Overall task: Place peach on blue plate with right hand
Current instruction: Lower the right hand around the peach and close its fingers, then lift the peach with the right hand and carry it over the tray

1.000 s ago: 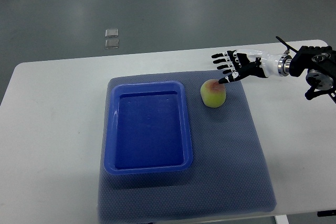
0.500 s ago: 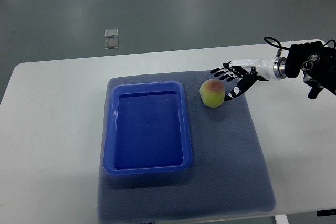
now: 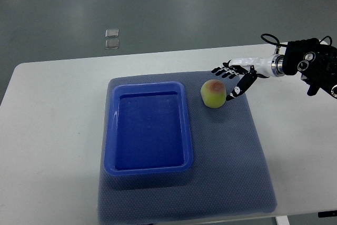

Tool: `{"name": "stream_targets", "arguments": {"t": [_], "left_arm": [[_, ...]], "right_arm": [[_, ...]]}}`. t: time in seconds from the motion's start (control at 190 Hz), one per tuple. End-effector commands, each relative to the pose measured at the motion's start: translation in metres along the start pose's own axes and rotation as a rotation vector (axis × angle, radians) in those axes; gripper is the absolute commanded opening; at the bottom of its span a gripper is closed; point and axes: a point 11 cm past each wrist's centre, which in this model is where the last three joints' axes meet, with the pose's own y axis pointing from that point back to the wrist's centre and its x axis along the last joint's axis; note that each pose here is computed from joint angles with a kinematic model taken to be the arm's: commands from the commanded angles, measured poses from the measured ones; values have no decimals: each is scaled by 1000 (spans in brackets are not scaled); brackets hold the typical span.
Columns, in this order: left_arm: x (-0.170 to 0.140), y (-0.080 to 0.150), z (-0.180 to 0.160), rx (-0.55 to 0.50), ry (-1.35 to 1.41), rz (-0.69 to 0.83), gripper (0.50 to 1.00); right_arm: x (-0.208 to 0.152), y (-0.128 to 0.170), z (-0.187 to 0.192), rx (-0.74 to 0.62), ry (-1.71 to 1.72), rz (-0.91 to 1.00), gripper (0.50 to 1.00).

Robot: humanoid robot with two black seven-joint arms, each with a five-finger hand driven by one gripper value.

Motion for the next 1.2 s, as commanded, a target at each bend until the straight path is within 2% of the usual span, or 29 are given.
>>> {"name": "stream_targets", "arguments": {"t": [0.0,0.384,0.574,0.579,0.626,0.653,0.716,0.842,1.042,1.137,1.195], "left_arm": [[-2,0,0,-1,0,-6,1000],[1,0,-1,1,3,4,1000],[0,0,-1,1,2,0,1000],[0,0,-1,1,2,0,1000],[0,0,-1,1,2,0,1000],[-1,0,-1,1,1,-2,1000],[-1,0,-1,1,1,-2,1000],[-1,0,-1,1,0,-1,1000],[-1,-1,-4,7,2,-3,1000],[-1,-1,-4,7,2,-3,1000],[-2,-1,-4,8,1,-9,1000]], "right_arm": [[0,-3,-3,6,0,17,928],[-15,-18,-13,22,4,-5,928],[-18,-19,-9,16,2,-7,907],[-18,-19,-9,14,3,-3,875],[-19,-19,-8,9,8,-3,860],[-20,-20,-6,2,15,-7,832],[-23,-22,-4,-9,26,-9,801],[-28,-24,0,-26,43,-11,789],[-26,-24,-1,-22,42,-5,697],[-22,-22,-5,-10,35,5,682],[-13,-21,-15,4,45,19,652]]}}
